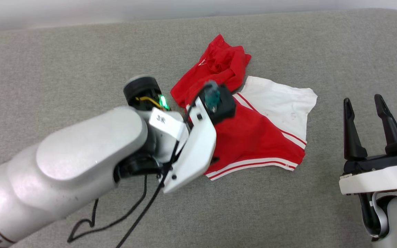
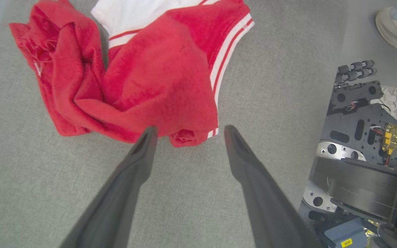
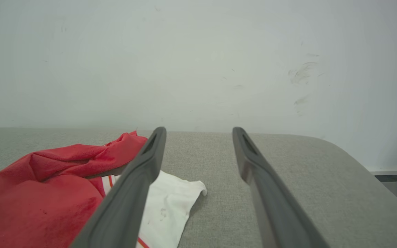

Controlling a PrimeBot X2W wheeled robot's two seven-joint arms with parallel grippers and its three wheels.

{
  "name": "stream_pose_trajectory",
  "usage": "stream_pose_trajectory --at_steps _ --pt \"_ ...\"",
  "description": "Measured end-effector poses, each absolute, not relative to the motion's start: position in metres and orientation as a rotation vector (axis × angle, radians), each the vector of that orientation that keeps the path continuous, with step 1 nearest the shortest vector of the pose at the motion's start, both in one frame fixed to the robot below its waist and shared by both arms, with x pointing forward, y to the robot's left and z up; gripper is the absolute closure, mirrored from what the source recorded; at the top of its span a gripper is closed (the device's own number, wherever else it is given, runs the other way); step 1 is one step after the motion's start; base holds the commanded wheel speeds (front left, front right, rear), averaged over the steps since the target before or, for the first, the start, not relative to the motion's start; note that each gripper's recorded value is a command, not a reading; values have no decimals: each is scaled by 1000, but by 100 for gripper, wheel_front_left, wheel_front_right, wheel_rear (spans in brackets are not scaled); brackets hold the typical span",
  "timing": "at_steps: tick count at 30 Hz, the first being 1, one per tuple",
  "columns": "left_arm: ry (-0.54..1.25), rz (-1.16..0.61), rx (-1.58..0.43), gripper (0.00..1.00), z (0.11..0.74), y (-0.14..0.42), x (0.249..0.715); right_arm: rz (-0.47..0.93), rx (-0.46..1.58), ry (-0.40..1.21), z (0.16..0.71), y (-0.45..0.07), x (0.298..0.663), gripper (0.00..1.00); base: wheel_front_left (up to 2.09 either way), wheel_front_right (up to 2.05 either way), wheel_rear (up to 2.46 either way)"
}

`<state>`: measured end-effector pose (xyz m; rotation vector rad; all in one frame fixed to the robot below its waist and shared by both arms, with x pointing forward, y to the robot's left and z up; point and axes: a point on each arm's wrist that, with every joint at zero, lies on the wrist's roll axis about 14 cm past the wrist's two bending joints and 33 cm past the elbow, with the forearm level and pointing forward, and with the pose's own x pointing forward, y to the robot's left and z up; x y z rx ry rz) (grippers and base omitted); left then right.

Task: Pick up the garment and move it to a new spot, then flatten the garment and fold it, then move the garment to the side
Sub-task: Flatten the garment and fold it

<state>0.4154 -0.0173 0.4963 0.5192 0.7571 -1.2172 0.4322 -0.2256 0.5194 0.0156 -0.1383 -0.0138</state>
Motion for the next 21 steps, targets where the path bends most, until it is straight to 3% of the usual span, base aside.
stream_pose_trajectory --at_steps 10,21 --pt "956 -1328 578 0 441 -22 377 -46 16 -124 514 -236 435 0 0 0 0" --pt "979 -1310 698 0 388 -23 394 -87 15 -75 494 -249 442 0 0 0 0"
